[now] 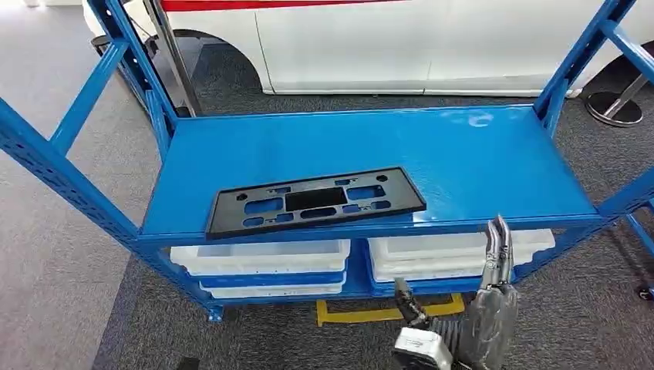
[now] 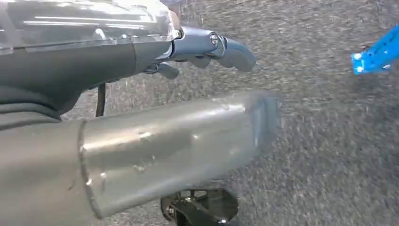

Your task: Take the parts from the cabinet and place them on the table.

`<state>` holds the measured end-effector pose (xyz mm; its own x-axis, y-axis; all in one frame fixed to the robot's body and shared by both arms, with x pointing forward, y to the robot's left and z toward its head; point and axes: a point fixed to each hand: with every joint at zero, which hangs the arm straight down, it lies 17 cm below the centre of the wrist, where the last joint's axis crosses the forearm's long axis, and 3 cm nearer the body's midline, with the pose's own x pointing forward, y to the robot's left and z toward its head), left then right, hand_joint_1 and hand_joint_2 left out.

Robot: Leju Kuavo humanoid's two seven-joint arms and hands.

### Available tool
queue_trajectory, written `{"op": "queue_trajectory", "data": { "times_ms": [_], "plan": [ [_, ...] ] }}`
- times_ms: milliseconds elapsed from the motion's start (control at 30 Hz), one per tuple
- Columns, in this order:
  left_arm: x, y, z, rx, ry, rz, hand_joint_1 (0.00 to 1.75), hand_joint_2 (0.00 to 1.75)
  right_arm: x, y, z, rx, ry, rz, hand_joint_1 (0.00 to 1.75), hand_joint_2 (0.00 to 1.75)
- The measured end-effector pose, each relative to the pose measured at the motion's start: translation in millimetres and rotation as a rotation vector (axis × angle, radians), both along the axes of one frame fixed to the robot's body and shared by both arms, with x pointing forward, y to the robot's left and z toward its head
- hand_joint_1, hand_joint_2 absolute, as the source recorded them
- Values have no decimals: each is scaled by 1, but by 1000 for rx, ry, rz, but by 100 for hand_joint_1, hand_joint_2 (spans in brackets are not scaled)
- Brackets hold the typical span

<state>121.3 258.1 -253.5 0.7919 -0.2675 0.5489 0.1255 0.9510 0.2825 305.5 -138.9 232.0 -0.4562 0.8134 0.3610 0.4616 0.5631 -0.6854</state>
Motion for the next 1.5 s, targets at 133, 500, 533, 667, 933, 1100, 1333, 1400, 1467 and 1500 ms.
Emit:
{"op": "queue_trajectory", "data": {
  "times_ms": [133, 500, 533, 667, 933, 1100, 1333, 1400, 1467, 1500],
  "plan": [
    [2, 2, -1, 9, 7, -14, 0, 0, 11, 6, 12, -178, -97, -101, 0, 175],
    [1, 3, -1, 5, 13, -22, 0, 0, 30, 3, -1, -232, -82, -145, 0, 175],
    [1, 3, -1, 5, 13, -22, 0, 0, 30, 3, -1, -233, -81, -146, 0, 175],
    [3, 2, -1, 4, 10, -23, 0, 0, 33, 3, -1, -233, -83, -148, 0, 175],
    [4, 3, -1, -8, 13, -36, 0, 0, 57, 21, -25, -228, -14, -123, 0, 175],
    [3, 8, -3, -7, 24, -48, 0, 0, 75, 45, -48, -262, 44, -78, 0, 175],
    [8, 6, -2, -12, 20, -59, 0, 0, 99, 75, -54, -273, 72, -31, 0, 175],
    [10, 6, -2, -10, 19, -60, 0, 0, 104, 85, -53, -277, 75, -9, 0, 175],
    [10, 6, -2, -9, 20, -61, 0, 0, 105, 94, -61, -293, 97, 15, 0, 175],
    [10, 6, -2, -10, 20, -63, 0, 0, 105, 99, -66, -302, 109, 25, 0, 175]
  ]
}}
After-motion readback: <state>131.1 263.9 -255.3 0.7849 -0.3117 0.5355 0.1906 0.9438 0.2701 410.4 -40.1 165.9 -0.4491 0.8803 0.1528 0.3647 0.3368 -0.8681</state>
